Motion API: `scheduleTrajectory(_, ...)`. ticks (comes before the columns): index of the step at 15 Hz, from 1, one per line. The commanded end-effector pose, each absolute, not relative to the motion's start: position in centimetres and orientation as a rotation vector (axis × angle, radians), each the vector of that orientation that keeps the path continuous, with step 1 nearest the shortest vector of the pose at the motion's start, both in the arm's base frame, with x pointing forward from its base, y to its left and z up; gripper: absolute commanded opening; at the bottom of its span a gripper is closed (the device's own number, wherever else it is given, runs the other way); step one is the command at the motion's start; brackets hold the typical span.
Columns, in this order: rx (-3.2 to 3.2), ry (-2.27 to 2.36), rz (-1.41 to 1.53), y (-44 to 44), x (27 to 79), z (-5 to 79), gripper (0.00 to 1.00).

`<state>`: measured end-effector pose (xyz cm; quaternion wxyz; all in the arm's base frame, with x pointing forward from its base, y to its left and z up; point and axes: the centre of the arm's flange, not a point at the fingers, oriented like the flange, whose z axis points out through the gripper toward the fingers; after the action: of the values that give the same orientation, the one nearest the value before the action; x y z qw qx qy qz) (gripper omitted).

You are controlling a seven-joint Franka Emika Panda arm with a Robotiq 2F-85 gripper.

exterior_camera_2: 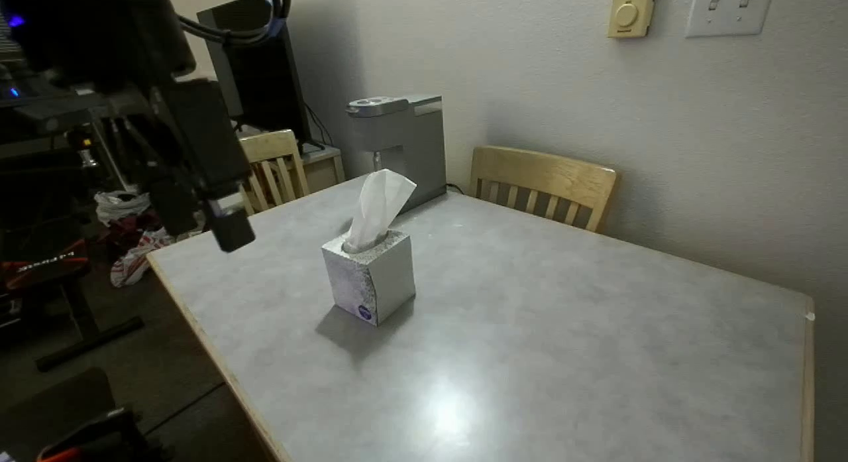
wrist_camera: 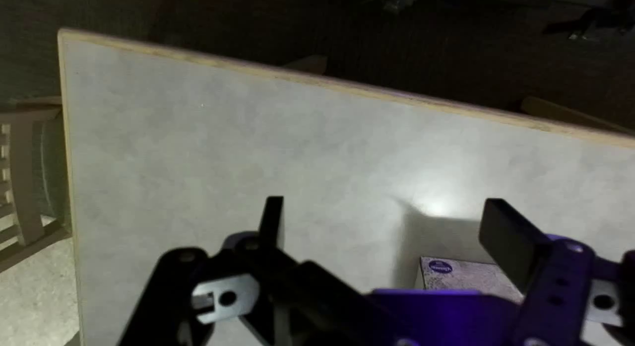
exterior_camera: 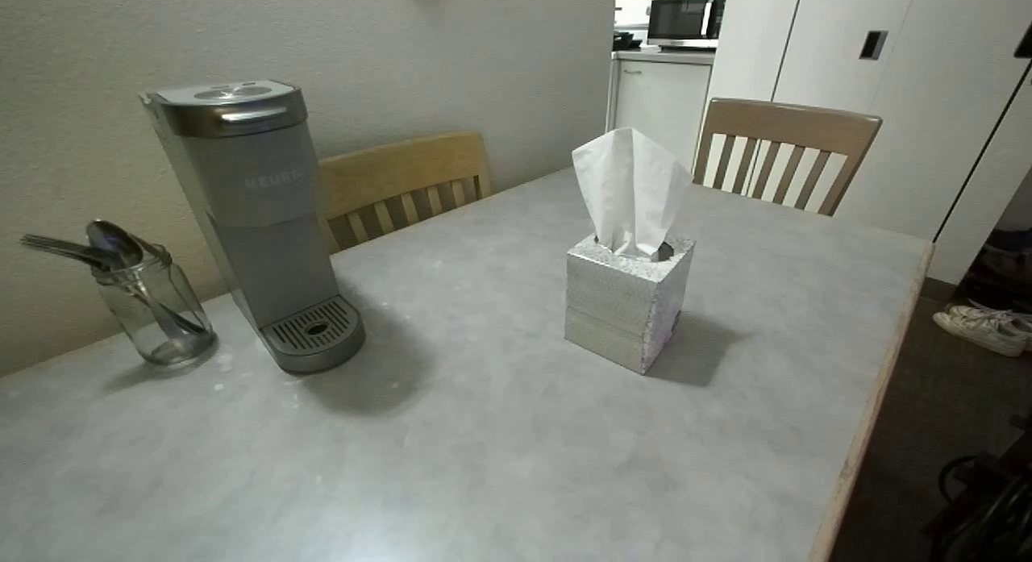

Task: Remove some tissue from the box

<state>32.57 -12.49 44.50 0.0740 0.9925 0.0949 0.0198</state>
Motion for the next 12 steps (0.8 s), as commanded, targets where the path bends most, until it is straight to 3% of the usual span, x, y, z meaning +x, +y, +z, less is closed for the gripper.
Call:
scheduleTrajectory(1,2.963,0.394,0.146,-12.2,35.2,44.7,1.00)
scheduleTrajectory(9,2.988,0.430,0.292,-10.9,38.8,45.0,1.00)
scheduleTrajectory(12,2.983,0.417,0.278,-10.5,37.6,45.4,1.00)
